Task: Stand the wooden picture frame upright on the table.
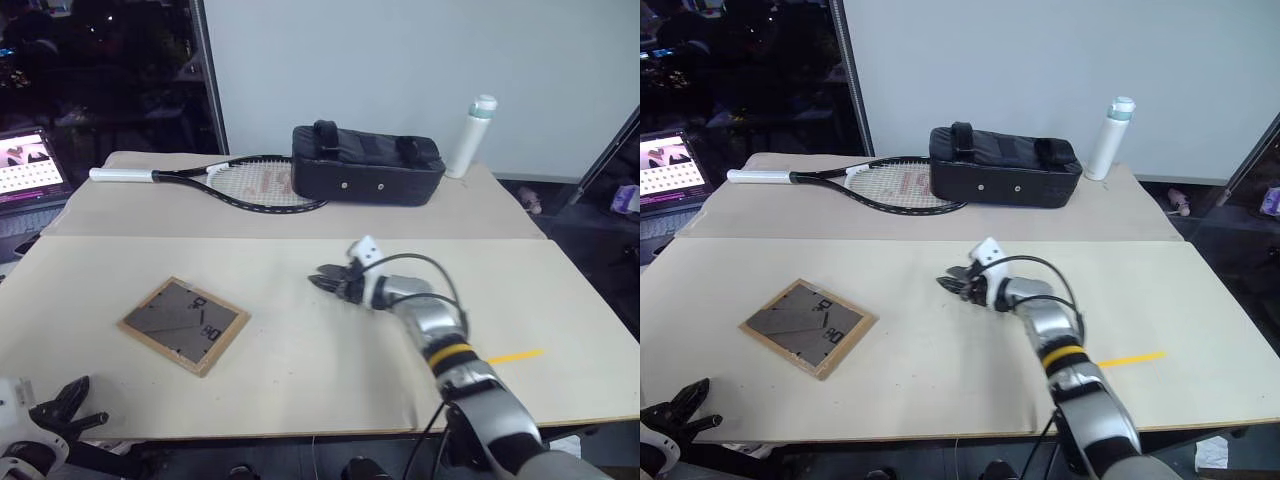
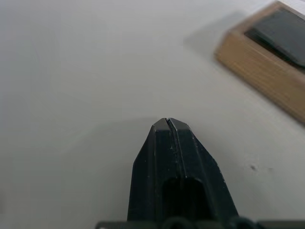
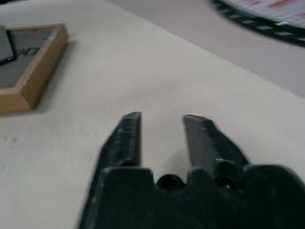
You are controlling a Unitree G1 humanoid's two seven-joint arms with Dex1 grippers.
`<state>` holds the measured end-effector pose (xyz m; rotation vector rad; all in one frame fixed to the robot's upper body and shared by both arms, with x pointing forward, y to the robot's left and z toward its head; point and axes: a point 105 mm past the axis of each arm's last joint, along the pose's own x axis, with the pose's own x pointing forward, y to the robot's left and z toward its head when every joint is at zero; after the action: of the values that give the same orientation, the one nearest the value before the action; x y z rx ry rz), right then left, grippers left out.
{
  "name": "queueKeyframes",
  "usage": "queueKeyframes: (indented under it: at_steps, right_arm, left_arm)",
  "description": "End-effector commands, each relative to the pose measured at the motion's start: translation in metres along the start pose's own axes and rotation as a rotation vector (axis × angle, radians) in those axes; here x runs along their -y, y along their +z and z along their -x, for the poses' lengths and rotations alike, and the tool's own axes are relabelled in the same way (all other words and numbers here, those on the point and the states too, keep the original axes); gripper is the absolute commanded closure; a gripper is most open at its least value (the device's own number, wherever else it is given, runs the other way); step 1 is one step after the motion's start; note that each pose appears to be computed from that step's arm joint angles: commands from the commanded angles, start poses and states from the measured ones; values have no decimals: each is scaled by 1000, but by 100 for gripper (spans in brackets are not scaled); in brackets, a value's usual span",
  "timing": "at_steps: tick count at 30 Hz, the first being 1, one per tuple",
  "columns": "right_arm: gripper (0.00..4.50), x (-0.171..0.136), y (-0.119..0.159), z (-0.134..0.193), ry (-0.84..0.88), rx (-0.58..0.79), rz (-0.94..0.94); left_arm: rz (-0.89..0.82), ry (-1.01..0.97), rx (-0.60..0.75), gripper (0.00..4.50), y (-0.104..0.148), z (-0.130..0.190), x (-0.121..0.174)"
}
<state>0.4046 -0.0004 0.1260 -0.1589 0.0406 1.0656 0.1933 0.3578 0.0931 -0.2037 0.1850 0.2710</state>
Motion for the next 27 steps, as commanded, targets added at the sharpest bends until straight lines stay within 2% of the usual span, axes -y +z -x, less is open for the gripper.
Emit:
queueKeyframes:
  at_steps: [1, 7, 15, 18, 22, 27]
  right_arm:
    - [444, -11, 12, -24, 20, 20, 78]
    - [444, -51, 5, -55, 125, -22, 100]
    - [444, -105, -3, -68, 349, -15, 129]
    - [444, -113, -2, -60, 438, 18, 134]
    - [444, -116, -10, -46, 537, 8, 192]
    - [444, -107, -20, -19, 575, -41, 301]
  left_arm:
    - [-36, 33, 46, 450, 14, -8, 8]
    - [-14, 19, 92, 450, 24, -38, 27]
    - [-15, -89, 22, 450, 4, -75, 69]
    - [-51, -221, -21, 450, 0, -86, 96]
    - [-92, -307, -45, 450, 0, -94, 114]
    - [-117, -467, -159, 450, -33, -89, 153]
